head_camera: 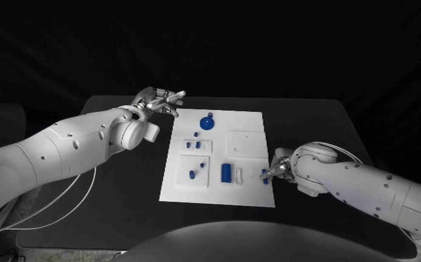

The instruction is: Assemble the parts on the task board

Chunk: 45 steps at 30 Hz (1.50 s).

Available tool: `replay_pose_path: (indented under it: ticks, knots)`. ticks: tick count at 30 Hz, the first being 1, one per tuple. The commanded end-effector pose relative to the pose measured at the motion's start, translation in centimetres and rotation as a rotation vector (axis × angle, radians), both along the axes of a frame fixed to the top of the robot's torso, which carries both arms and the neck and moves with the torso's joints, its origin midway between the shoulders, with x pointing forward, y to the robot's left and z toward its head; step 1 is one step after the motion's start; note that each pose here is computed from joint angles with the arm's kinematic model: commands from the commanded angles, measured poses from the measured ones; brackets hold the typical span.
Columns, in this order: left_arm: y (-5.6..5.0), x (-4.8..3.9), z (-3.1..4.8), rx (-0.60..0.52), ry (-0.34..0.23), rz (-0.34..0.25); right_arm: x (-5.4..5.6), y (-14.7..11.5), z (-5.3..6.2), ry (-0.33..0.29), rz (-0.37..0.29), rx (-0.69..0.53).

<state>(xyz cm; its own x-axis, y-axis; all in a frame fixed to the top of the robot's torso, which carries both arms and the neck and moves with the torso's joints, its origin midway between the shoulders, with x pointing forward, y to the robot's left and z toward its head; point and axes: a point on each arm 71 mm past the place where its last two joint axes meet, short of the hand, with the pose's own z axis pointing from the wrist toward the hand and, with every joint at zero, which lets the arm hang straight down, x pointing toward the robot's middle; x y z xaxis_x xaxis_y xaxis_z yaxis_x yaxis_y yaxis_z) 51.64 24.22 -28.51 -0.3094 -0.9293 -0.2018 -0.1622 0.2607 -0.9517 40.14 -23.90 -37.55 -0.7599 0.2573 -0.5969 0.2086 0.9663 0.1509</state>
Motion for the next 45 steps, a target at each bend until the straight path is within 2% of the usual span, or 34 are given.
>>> replay_pose_path:
  ticks: [1, 7, 23, 35, 45]
  knots:
    - [-0.2, -0.01, 0.13, -0.006, -0.005, -0.014, 0.0, 0.0, -0.4, -0.035, 0.033, -0.069]
    - [-0.2, -0.02, 0.12, -0.006, -0.003, -0.015, -0.1, 0.5, -0.9, -0.049, 0.05, -0.095]
    - [-0.2, -0.03, 0.14, -0.006, 0.0, -0.017, -0.5, 0.9, -1.8, -0.031, 0.07, -0.11]
    - [-0.1, -0.05, 0.13, -0.005, 0.003, -0.016, -0.9, 0.9, -1.7, -0.008, -0.013, 0.002]
    - [-0.1, -0.03, 0.1, -0.004, 0.006, -0.016, -1.0, 1.4, -0.5, -0.015, -0.079, 0.122]
